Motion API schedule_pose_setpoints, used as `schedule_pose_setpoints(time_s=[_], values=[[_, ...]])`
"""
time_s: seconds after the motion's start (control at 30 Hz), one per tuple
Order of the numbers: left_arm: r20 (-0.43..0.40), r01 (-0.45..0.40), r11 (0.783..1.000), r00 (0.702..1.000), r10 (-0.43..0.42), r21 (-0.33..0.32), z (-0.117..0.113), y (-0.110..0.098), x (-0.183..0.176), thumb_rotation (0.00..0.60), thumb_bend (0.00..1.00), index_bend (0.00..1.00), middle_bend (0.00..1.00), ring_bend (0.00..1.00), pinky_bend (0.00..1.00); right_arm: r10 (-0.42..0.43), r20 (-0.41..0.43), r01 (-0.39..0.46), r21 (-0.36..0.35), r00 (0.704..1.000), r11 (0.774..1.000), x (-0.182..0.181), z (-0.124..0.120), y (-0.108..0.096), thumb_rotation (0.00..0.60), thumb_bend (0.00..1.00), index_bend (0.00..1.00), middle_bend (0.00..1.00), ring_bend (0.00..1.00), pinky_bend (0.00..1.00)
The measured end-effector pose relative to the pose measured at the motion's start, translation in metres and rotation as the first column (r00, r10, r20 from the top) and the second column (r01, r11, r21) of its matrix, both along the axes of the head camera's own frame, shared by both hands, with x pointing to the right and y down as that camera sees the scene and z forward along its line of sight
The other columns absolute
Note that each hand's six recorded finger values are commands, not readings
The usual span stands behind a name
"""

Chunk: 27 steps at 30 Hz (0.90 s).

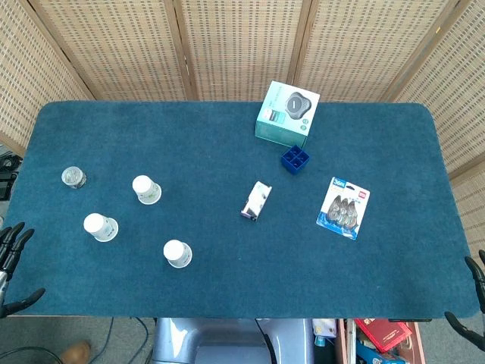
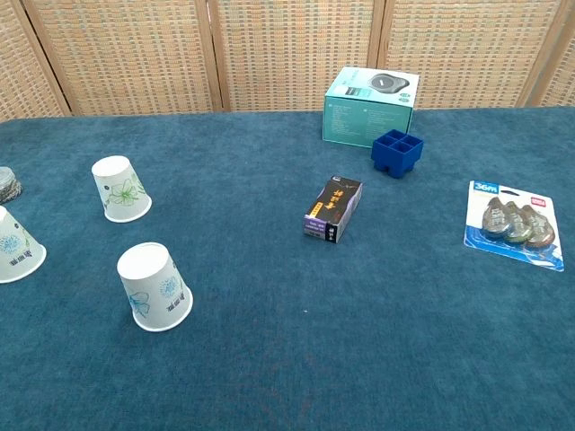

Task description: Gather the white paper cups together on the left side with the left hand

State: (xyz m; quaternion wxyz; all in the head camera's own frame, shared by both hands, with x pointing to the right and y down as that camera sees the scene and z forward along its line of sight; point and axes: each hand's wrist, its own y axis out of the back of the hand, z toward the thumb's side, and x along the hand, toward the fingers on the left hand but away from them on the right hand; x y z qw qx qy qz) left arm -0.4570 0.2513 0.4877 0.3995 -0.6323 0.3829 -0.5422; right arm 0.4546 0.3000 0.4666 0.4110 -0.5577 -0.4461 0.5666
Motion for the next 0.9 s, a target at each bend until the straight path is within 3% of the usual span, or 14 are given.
schedule_pose_setpoints(time_s=[0.33, 0.53, 0.67, 0.77, 0.9], values=[[-0.030, -0.040, 0.999, 0.999, 0.040, -0.027, 0.004, 0.002, 0.009, 0.600, 0.09, 0.00, 0.00, 0.00, 0.00, 0.006, 0.023, -0.006, -0.003, 1.000, 1.000, 0.000, -0.002, 0.001, 0.600, 0.00, 0.00, 0.00, 0.00, 0.00], [-0.074, -0.161, 0.985, 0.985, 0.156, -0.069, 0.024, -0.012, 0.037, 0.600, 0.09, 0.00, 0.00, 0.00, 0.02, 0.014, 0.036, -0.013, -0.014, 0.999, 1.000, 0.002, -0.001, -0.002, 0.600, 0.00, 0.00, 0.00, 0.00, 0.00], [-0.099, -0.272, 0.956, 0.960, 0.261, -0.112, 0.052, -0.029, 0.068, 0.600, 0.09, 0.03, 0.06, 0.07, 0.15, 0.025, 0.042, -0.024, -0.023, 0.999, 0.999, 0.005, 0.001, -0.004, 0.600, 0.00, 0.00, 0.00, 0.00, 0.00], [-0.125, -0.350, 0.925, 0.935, 0.333, -0.149, 0.078, -0.041, 0.098, 0.600, 0.09, 0.12, 0.16, 0.16, 0.21, 0.033, 0.047, -0.031, -0.028, 0.998, 0.999, 0.007, 0.002, -0.006, 0.600, 0.00, 0.00, 0.00, 0.00, 0.00], [-0.155, -0.447, 0.875, 0.893, 0.423, -0.186, 0.115, -0.052, 0.143, 0.600, 0.09, 0.19, 0.21, 0.20, 0.25, 0.041, 0.051, -0.039, -0.033, 0.998, 0.999, 0.009, 0.003, -0.007, 0.600, 0.00, 0.00, 0.00, 0.00, 0.00]])
